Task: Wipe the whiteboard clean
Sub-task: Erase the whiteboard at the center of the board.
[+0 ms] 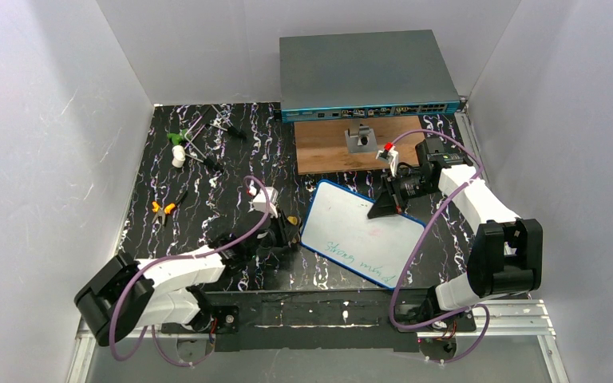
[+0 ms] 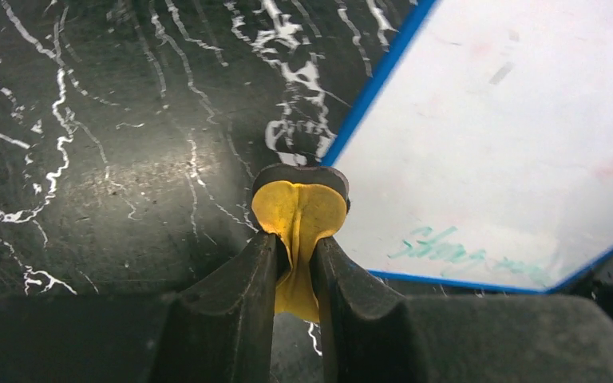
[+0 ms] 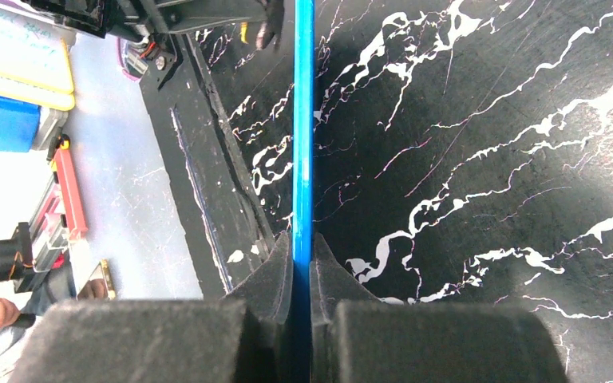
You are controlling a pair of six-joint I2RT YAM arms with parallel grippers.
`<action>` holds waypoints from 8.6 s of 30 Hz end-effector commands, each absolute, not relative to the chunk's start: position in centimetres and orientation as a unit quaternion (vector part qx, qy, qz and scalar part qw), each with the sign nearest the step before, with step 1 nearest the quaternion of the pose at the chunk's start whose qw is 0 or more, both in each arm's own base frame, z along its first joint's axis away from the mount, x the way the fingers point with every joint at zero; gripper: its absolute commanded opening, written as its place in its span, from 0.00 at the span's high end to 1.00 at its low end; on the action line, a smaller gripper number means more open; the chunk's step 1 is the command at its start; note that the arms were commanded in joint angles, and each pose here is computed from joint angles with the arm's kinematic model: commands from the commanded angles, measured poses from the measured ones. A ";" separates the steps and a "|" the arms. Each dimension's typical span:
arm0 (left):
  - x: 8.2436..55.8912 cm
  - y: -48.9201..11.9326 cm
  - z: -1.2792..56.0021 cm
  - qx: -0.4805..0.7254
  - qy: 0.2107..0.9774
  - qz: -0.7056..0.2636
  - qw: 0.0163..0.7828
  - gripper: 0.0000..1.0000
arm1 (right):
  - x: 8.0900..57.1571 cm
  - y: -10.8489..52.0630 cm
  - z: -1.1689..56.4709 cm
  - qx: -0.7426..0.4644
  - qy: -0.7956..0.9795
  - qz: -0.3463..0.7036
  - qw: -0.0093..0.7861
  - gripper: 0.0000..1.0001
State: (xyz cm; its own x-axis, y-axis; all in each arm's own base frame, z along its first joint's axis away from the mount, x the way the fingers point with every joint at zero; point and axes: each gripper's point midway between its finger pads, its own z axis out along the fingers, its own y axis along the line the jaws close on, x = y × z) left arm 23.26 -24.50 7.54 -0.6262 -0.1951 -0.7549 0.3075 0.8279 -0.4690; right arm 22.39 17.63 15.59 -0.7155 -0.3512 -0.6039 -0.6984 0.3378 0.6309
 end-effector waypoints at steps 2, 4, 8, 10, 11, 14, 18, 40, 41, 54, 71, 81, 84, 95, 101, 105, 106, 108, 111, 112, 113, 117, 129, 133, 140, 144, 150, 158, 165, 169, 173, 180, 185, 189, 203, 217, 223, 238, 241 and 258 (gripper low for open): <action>21.0 -25.8 11.4 0.143 0.798 -0.338 0.478 1.00 | 21.4 18.3 17.1 -0.321 0.778 0.508 0.181 0.99; 20.1 -26.3 11.7 0.175 0.792 -0.334 0.479 1.00 | 21.5 18.3 17.1 -0.321 0.778 0.509 0.181 0.99; 19.2 -28.3 10.6 0.217 0.797 -0.305 0.473 1.00 | 21.5 18.3 17.0 -0.319 0.779 0.509 0.179 0.99; 19.2 -29.7 9.3 0.235 0.805 -0.280 0.468 1.00 | 21.5 18.3 16.9 -0.319 0.780 0.508 0.178 0.99; 19.3 -30.5 9.0 0.244 0.805 -0.270 0.468 1.00 | 21.5 18.3 16.9 -0.319 0.780 0.508 0.178 0.99; 19.8 -32.2 8.1 0.257 0.804 -0.233 0.482 1.00 | 21.5 18.3 16.9 -0.319 0.780 0.508 0.178 0.99; 20.8 -32.6 6.6 0.241 0.809 -0.203 0.495 1.00 | 21.5 18.3 17.1 -0.320 0.779 0.509 0.180 0.99; 22.2 -29.9 5.6 0.157 0.833 -0.149 0.510 1.00 | 21.4 18.3 17.3 -0.321 0.776 0.512 0.181 0.99; 22.4 -29.1 5.4 0.150 0.837 -0.142 0.506 1.00 | 21.4 18.3 17.3 -0.321 0.776 0.512 0.181 0.99; 19.1 -34.0 4.1 0.280 0.817 -0.225 0.451 1.00 | 21.4 18.3 17.2 -0.322 0.776 0.512 0.181 0.99; 21.4 -31.5 8.0 0.171 0.834 -0.121 0.510 1.00 | 21.3 18.3 17.7 -0.325 0.771 0.515 0.186 0.99; 19.5 -34.0 6.2 0.272 0.819 -0.189 0.468 1.00 | 21.3 18.2 17.4 -0.324 0.775 0.512 0.182 0.99; 17.5 -36.4 6.0 0.332 0.796 -0.199 0.465 1.00 | 21.4 18.2 17.4 -0.323 0.775 0.512 0.183 0.99; 16.5 -38.0 5.0 0.353 0.792 -0.160 0.472 1.00 | 21.4 18.2 17.5 -0.322 0.774 0.514 0.183 0.99; 19.4 -33.0 5.8 0.230 0.830 -0.162 0.482 1.00 | 21.3 18.2 17.5 -0.322 0.774 0.514 0.184 0.99; 19.2 -32.6 4.8 0.242 0.839 -0.157 0.462 1.00 | 21.4 18.2 17.5 -0.321 0.775 0.513 0.184 0.99; 18.9 -33.3 4.8 0.255 0.835 -0.167 0.457 1.00 | 21.4 18.2 17.5 -0.321 0.774 0.513 0.185 0.99; 17.9 -34.9 4.5 0.302 0.822 -0.183 0.446 1.00 | 21.4 18.2 17.4 -0.321 0.775 0.512 0.185 0.99; 15.6 -38.2 4.5 0.391 0.786 -0.181 0.444 1.00 | 21.4 18.1 17.4 -0.321 0.775 0.513 0.184 0.99; 14.9 -38.9 4.1 0.411 0.779 -0.181 0.438 1.00 | 21.4 18.2 17.5 -0.321 0.774 0.513 0.185 0.99; 14.4 -39.6 4.0 0.423 0.773 -0.184 0.434 1.00 | 21.4 18.2 17.5 -0.321 0.774 0.514 0.184 0.99; 14.1 -40.3 3.8 0.433 0.770 -0.177 0.434 1.00 | 21.4 18.2 17.6 -0.321 0.773 0.514 0.185 0.99; 18.8 -34.6 4.8 0.256 0.848 -0.088 0.455 1.00 | 21.4 18.1 17.5 -0.321 0.775 0.512 0.186 0.99; 18.0 -35.1 4.1 0.294 0.842 -0.106 0.440 1.00 | 21.4 18.1 17.5 -0.321 0.774 0.513 0.187 0.99; 14.8 -39.0 4.1 0.430 0.775 -0.147 0.439 1.00 | 21.4 18.1 17.6 -0.321 0.773 0.514 0.186 0.99; 13.3 -40.8 3.9 0.464 0.756 -0.167 0.430 1.00 | 21.5 18.1 17.5 -0.320 0.774 0.514 0.185 0.99; 16.1 -37.7 3.5 0.399 0.794 -0.061 0.455 1.00 | 21.4 18.1 17.5 -0.320 0.774 0.514 0.186 0.99; 19.0 -30.2 4.5 0.272 0.826 0.069 0.489 1.00 | 21.4 18.1 17.6 -0.319 0.774 0.515 0.186 0.99; 16.2 -35.9 4.6 0.374 0.782 -0.048 0.495 1.00 | 21.4 18.1 17.6 -0.319 0.773 0.515 0.186 0.99; 14.2 -39.1 4.4 0.425 0.754 -0.064 0.497 1.00 | 21.4 18.1 17.7 -0.320 0.773 0.515 0.187 0.99; 13.5 -40.9 3.4 0.437 0.749 -0.063 0.493 1.00 | 21.4 18.1 17.7 -0.320 0.773 0.515 0.188 0.99; 16.1 -36.4 3.9 0.360 0.766 0.039 0.532 1.00 | 21.4 18.0 17.9 -0.320 0.771 0.516 0.192 0.99; 17.6 -31.7 4.0 0.297 0.792 0.055 0.530 1.00 | 21.4 18.0 17.9 -0.320 0.771 0.516 0.191 0.99; 17.5 -31.3 4.0 0.293 0.797 0.042 0.526 1.00 | 21.4 18.0 17.9 -0.319 0.771 0.516 0.192 0.99; 12.5 -39.7 3.8 0.421 0.734 -0.021 0.532 1.00 | 21.5 17.9 17.9 -0.318 0.772 0.516 0.192 0.99; 15.9 -30.6 2.8 0.345 0.780 0.033 0.522 1.00 | 21.5 17.9 18.2 -0.314 0.769 0.521 0.196 0.99; 15.6 -32.5 3.1 0.363 0.775 0.038 0.516 1.00 | 21.5 17.9 18.2 -0.314 0.769 0.522 0.196 0.99; 12.1 -38.1 3.1 0.437 0.731 -0.031 0.523 1.00 | 21.5 17.8 18.6 -0.311 0.765 0.527 0.200 0.99; 14.2 -34.6 2.7 0.385 0.762 -0.002 0.521 1.00 | 21.5 17.8 18.9 -0.304 0.762 0.534 0.202 0.99; 15.4 -33.3 5.1 0.337 0.770 -0.088 0.535 1.00 | 22.0 18.0 18.0 -0.271 0.770 0.547 0.185 0.99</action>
State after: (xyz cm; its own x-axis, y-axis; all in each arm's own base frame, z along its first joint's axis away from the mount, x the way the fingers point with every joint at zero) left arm 17.10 -29.73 3.82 -0.2478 0.4627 -0.8512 0.5037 0.8120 0.2948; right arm 22.59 17.10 16.01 -0.7599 -0.2720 -0.5904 -0.6500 0.3268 0.6861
